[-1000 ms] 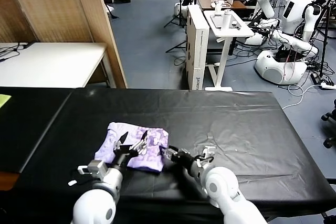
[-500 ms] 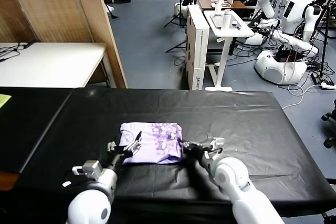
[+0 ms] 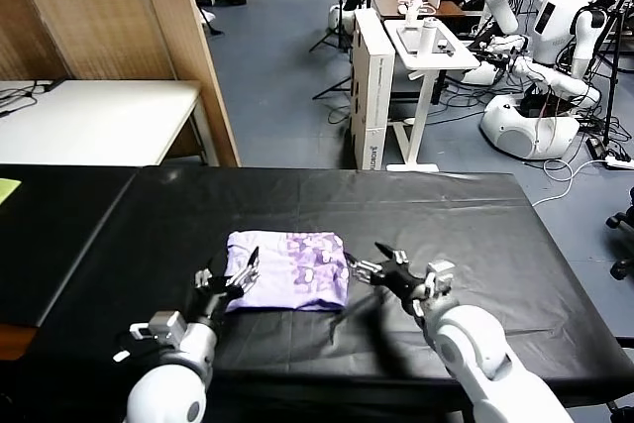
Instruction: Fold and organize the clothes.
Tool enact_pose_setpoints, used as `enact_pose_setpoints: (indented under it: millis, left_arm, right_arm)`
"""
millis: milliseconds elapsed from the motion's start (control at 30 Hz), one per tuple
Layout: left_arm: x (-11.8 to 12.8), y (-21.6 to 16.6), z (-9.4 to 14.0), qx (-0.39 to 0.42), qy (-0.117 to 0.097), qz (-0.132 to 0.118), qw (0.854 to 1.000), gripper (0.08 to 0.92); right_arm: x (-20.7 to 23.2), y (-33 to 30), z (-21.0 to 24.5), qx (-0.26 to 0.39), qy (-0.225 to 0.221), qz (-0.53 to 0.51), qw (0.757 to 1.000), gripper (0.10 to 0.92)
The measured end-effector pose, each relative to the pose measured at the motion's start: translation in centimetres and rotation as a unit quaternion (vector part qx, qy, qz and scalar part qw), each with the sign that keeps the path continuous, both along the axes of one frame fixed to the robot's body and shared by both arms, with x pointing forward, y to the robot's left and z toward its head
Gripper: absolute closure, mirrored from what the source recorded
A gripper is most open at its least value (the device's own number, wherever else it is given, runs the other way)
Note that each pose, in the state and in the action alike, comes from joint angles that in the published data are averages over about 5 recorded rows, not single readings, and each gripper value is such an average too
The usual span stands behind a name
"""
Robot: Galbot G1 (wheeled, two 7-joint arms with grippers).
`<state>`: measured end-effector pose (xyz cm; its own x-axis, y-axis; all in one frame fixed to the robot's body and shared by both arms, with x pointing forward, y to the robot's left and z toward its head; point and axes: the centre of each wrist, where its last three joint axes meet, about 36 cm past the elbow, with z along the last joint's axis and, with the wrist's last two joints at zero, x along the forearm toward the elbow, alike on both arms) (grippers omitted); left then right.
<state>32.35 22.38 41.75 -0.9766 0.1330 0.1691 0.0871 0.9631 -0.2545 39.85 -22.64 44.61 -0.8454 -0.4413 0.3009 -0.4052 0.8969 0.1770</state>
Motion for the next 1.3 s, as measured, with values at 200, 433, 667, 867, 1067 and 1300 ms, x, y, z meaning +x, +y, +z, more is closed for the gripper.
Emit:
enact_pose_setpoints:
  millis: [200,433,667,867,1067,1300]
  left_arm:
    - [-0.8,1.0,-0.6,0.023,-0.001,-0.001,1.000,0.092]
    - [-3.0,2.3,-0.1,0.061,-0.002,-0.007,0.998,0.092]
    - [-6.1,2.3,-0.3,0.082,0.011,-0.013,0.997,0.092]
    - [-9.1,1.9,-0.4,0.084,0.033,-0.015,0.996,0.092]
    - [-10.3,1.8,-0.5,0.083,0.049,-0.012,0.995,0.092]
    - [-10.4,1.7,-0.4,0.078,0.063,-0.007,0.995,0.092]
  right_arm:
    - [-2.6,-1.7,0.9,-0.047,-0.096,-0.051,0.993,0.115]
    - [-7.5,-3.8,-0.2,-0.091,-0.152,-0.100,0.979,0.115]
    - [-13.0,-4.7,-1.5,-0.114,-0.154,-0.157,0.969,0.115]
    - [-16.6,-4.9,-1.2,-0.125,-0.128,-0.182,0.967,0.115]
    - [-18.1,-4.9,-0.6,-0.132,-0.109,-0.186,0.967,0.115]
    - [-18.1,-4.9,-0.5,-0.134,-0.101,-0.181,0.969,0.115]
